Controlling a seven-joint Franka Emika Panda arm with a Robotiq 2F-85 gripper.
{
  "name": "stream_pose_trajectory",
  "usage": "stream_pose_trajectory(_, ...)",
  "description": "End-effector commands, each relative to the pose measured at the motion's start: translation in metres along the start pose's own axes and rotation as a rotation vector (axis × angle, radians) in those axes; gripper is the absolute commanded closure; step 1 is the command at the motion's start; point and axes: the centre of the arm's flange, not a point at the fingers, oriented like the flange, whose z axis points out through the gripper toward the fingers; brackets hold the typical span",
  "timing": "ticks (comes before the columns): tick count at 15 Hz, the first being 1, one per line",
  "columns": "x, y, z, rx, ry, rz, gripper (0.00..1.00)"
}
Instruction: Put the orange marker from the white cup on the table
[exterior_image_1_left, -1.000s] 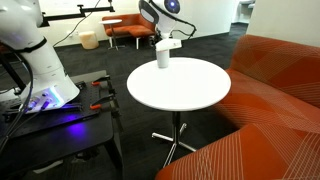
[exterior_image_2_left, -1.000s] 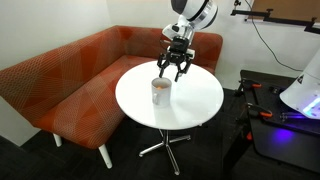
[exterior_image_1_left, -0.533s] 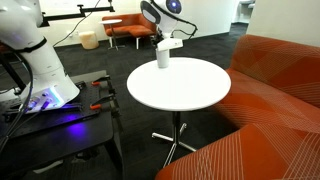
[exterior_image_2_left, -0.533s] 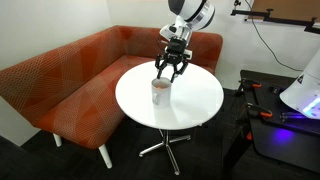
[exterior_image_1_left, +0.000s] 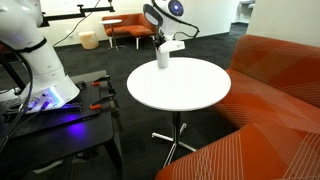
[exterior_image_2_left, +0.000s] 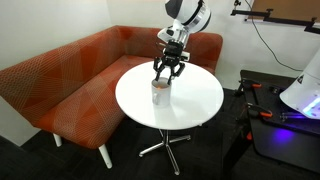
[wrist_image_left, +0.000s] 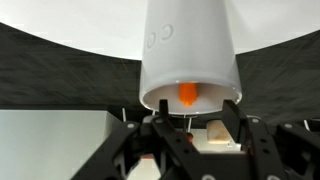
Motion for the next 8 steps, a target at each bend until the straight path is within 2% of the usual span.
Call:
stream_pose_trajectory(1,-0.0030,0.0098,0.0063,-0.009,-0.029,-0.019,0.45)
stream_pose_trajectory(8,-0.0085,0.0101,0.0151,0.007,-0.033,-0.014,0.45)
